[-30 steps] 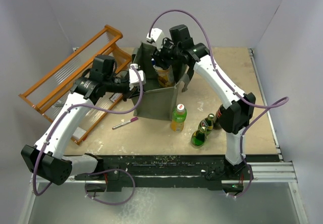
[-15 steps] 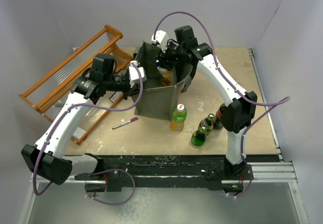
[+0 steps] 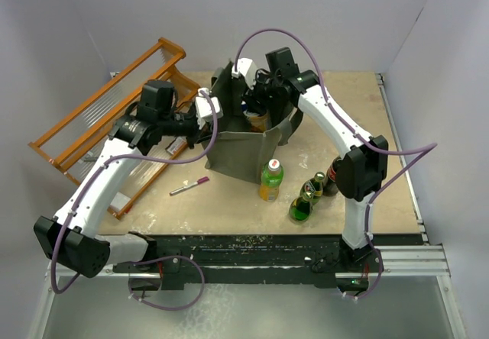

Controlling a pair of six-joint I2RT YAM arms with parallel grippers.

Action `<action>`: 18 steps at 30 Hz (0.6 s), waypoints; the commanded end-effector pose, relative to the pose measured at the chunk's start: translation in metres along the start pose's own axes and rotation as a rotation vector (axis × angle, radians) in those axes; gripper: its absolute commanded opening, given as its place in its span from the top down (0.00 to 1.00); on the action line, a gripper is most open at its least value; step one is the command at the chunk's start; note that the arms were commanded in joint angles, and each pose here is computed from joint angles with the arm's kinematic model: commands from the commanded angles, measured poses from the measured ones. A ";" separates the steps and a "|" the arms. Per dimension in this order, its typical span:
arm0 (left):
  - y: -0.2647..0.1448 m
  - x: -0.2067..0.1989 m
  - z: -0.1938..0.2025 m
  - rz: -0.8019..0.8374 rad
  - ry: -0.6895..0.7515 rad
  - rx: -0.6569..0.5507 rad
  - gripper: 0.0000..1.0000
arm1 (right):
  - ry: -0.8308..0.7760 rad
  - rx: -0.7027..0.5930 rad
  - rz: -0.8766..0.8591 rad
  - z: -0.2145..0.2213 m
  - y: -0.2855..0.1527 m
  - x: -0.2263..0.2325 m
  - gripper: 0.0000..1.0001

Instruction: Place the beverage into the canvas bag

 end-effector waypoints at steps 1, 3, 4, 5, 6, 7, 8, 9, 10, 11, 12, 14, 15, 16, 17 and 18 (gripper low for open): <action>-0.004 0.006 -0.012 -0.068 -0.018 -0.018 1.00 | -0.154 -0.104 0.278 -0.039 -0.063 -0.044 0.77; -0.004 0.009 -0.013 -0.088 -0.028 -0.018 1.00 | -0.157 -0.089 0.277 -0.037 -0.062 -0.044 0.71; -0.003 0.010 -0.013 -0.093 -0.033 -0.016 1.00 | -0.156 -0.082 0.273 -0.036 -0.062 -0.044 0.68; -0.003 0.011 -0.014 -0.097 -0.035 -0.016 1.00 | -0.155 -0.074 0.268 -0.034 -0.061 -0.043 0.66; -0.002 0.011 -0.014 -0.099 -0.037 -0.016 1.00 | -0.155 -0.067 0.266 -0.034 -0.061 -0.043 0.64; -0.003 0.012 -0.014 -0.103 -0.039 -0.017 1.00 | -0.154 -0.059 0.264 -0.033 -0.061 -0.043 0.62; -0.002 0.013 -0.014 -0.108 -0.042 -0.015 1.00 | -0.152 -0.053 0.266 -0.032 -0.061 -0.043 0.61; -0.002 0.014 -0.014 -0.112 -0.045 -0.013 1.00 | -0.148 -0.046 0.270 -0.031 -0.061 -0.043 0.59; -0.001 0.015 -0.014 -0.118 -0.047 -0.011 1.00 | -0.144 -0.041 0.276 -0.031 -0.062 -0.043 0.57; -0.001 0.015 -0.013 -0.123 -0.048 -0.009 1.00 | -0.138 -0.040 0.281 -0.031 -0.063 -0.043 0.56; 0.000 0.016 -0.013 -0.130 -0.051 -0.005 1.00 | -0.127 -0.040 0.287 -0.031 -0.064 -0.043 0.55; 0.000 0.017 -0.012 -0.135 -0.053 0.000 1.00 | -0.105 -0.044 0.298 -0.032 -0.067 -0.043 0.53; 0.001 0.018 -0.011 -0.137 -0.055 0.003 1.00 | -0.093 -0.042 0.302 -0.032 -0.067 -0.043 0.53; 0.001 0.019 -0.011 -0.141 -0.055 0.003 1.00 | -0.081 -0.039 0.307 -0.032 -0.069 -0.043 0.52; 0.001 0.019 -0.011 -0.143 -0.056 0.003 1.00 | -0.071 -0.034 0.313 -0.032 -0.070 -0.042 0.51; 0.001 0.019 -0.012 -0.145 -0.057 0.004 1.00 | -0.064 -0.025 0.319 -0.031 -0.071 -0.042 0.50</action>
Point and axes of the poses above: each gripper's point midway between its finger pads, its own y axis out along the fingers, its own x axis along the line the jaws close on, z = x × y, the point moved 9 cm from there along -y, back along the fingers, and after that the axes turned 11 degrees about -y, right-handed, at the moved point
